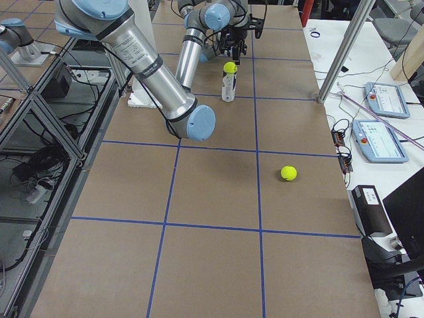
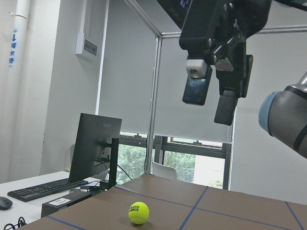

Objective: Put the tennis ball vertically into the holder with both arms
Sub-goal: 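Raise the right gripper away while the left gripper opens and backs off the can, then move the right gripper to the farther tennis ball and grasp it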

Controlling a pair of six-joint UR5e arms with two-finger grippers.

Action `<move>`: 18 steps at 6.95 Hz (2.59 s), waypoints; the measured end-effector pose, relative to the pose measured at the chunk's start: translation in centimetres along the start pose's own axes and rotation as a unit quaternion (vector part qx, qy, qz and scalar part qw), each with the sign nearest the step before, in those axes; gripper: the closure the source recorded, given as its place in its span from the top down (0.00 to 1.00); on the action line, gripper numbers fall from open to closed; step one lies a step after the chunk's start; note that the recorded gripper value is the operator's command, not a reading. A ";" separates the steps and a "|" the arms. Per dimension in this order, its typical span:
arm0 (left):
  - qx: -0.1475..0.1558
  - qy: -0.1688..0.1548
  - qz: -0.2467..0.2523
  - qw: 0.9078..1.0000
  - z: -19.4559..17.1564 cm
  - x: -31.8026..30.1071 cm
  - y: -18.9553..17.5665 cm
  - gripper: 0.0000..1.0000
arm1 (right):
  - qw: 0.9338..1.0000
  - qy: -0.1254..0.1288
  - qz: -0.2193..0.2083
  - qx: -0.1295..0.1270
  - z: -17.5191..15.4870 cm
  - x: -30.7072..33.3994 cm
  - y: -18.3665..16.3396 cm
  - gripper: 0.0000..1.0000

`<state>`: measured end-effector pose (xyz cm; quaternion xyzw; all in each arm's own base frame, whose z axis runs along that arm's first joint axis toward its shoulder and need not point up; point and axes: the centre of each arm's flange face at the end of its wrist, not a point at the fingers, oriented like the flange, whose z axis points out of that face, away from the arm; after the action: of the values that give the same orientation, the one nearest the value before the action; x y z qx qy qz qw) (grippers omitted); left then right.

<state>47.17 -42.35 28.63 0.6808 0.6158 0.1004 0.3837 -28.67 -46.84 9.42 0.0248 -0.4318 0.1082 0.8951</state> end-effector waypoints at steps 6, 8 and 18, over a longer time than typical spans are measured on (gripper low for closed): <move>-0.094 -0.001 0.001 0.996 -1.6 0.2 4.4 0.99 | 0.986 0.068 -0.153 -0.019 1.3 17.7 -7.3 0.99; -0.147 0.035 0.003 0.988 -0.1 0.5 3.2 0.99 | 0.981 0.084 -0.170 -0.026 1.8 20.6 -8.9 0.99; -0.192 0.070 0.027 0.978 2.2 1.0 2.4 0.99 | 0.983 0.051 -0.175 -0.004 14.3 38.8 -27.2 0.99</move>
<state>50.61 -42.16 28.32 0.6021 0.5916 0.2748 0.4604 -10.39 -68.61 49.89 0.0903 -0.3752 -0.0506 0.9211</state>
